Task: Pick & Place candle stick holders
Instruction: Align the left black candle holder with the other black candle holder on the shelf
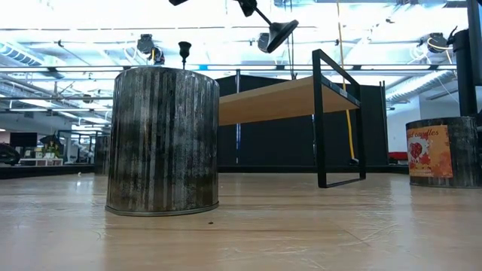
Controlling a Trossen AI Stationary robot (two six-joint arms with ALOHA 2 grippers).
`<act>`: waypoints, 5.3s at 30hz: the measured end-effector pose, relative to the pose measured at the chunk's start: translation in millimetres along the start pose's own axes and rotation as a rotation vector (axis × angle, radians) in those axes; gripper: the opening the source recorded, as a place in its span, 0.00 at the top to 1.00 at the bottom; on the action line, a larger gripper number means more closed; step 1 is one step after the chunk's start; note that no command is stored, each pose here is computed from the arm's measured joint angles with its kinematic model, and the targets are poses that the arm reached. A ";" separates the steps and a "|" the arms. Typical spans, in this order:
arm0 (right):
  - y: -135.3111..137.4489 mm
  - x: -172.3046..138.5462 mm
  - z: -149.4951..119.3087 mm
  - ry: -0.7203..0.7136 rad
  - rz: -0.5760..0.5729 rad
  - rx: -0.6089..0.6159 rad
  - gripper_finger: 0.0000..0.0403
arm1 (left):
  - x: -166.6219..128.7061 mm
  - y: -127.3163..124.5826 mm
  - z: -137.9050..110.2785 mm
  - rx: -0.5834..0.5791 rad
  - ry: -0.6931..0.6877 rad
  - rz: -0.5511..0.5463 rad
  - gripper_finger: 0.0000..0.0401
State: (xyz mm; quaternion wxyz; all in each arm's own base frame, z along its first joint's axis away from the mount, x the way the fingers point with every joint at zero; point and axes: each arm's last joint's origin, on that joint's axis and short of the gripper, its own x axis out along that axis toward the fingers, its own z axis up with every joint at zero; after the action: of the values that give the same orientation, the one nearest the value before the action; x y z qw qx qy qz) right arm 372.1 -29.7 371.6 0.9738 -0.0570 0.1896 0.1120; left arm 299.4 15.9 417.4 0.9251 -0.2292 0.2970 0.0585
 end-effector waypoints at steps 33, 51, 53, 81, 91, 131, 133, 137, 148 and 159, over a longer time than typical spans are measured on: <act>-41.0 -14.4 0.6 -0.077 -0.129 0.039 0.97 | -48.3 14.9 -11.8 -0.072 0.021 0.149 0.48; -120.6 -31.7 -10.9 -0.498 -0.370 0.071 0.97 | -70.6 0.2 -52.0 -0.104 0.041 0.532 0.48; -128.0 -26.4 -18.0 -0.516 -0.376 0.093 0.97 | -73.8 0.5 -58.6 -0.122 0.013 0.583 0.48; -189.1 27.4 -90.9 -0.656 -0.540 0.175 0.97 | -76.9 26.4 -124.4 -0.257 -0.171 0.610 0.48; -189.5 26.9 -90.7 -0.641 -0.591 0.122 0.97 | -77.7 29.4 -122.5 -0.263 -0.195 0.638 0.48; -199.2 53.2 -123.8 -0.640 -0.560 0.106 0.90 | -76.8 32.8 -120.7 -0.266 -0.185 0.648 0.48; -199.0 53.3 -123.8 -0.639 -0.558 0.108 0.90 | -76.8 32.8 -120.6 -0.266 -0.185 0.648 0.48; -199.1 53.4 -123.9 -0.638 -0.559 0.107 0.90 | -76.8 32.8 -120.6 -0.266 -0.185 0.648 0.48; -196.5 54.6 -122.5 -0.643 -0.509 0.084 0.78 | -76.7 32.7 -120.6 -0.254 -0.181 0.649 0.48; -194.5 56.2 -121.8 -0.643 -0.504 0.084 0.68 | -76.7 32.7 -120.6 -0.248 -0.177 0.649 0.48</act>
State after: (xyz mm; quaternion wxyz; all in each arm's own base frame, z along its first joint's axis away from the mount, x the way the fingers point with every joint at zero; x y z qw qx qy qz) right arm 426.1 -225.7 251.2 0.9819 -0.0238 -0.1399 -0.1257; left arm 165.7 -8.2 362.2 0.8458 -0.2275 0.2634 0.4044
